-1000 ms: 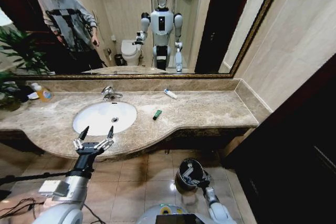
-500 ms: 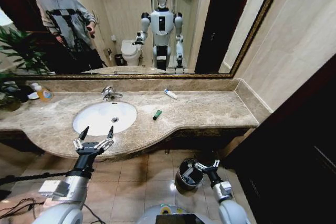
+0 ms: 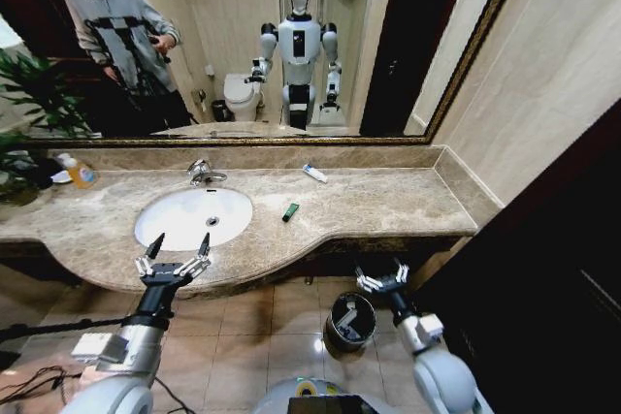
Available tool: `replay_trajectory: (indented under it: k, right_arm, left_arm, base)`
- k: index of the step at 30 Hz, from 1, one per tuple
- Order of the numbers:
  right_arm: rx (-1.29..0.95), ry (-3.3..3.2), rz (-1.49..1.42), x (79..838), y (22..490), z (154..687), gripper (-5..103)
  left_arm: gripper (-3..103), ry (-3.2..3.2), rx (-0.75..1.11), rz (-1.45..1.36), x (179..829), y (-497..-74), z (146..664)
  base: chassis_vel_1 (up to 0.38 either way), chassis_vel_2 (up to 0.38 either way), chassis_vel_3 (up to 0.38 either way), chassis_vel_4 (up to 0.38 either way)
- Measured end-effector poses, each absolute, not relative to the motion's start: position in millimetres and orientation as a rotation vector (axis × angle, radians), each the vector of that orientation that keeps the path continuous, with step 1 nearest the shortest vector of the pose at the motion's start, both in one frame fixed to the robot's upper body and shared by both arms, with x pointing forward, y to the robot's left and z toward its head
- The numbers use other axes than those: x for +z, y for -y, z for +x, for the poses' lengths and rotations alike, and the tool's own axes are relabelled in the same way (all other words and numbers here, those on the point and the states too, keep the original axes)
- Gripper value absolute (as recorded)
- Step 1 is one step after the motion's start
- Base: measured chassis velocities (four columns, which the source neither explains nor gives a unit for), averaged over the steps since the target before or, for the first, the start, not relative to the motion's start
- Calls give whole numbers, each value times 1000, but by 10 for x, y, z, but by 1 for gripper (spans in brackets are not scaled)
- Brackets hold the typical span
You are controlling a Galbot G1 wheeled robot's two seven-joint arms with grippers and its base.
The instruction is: Pick up the trash from the sink and place it in the trash bin.
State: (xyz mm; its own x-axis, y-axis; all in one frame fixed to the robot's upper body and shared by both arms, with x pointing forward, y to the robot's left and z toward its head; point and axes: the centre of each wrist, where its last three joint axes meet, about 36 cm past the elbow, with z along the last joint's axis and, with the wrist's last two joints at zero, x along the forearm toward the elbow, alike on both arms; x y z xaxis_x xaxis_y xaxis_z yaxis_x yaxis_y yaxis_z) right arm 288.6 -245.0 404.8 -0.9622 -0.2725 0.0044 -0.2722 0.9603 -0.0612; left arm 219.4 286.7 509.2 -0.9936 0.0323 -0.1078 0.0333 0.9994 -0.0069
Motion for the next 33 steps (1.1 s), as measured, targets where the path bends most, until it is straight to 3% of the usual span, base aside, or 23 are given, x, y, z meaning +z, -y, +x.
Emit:
replay_trajectory:
  k: [14, 25, 33]
  right_arm:
    - [-138, -2965, -790, 4341, 2205, 3928, 100]
    - [-155, -2988, -983, 4477, 1304, 4146, 100]
    - [-227, -3032, -944, 4341, 754, 4532, 100]
  left_arm:
    - [100, -3033, -13, 50, 5093, -2868, 2194]
    - [100, -3033, -13, 50, 5092, -2867, 2194]
    - [100, -3033, -13, 50, 5092, -2867, 2194]
  base:
    - [0, 0, 0, 0]
    - [0, 0, 0, 0]
    - [0, 0, 0, 0]
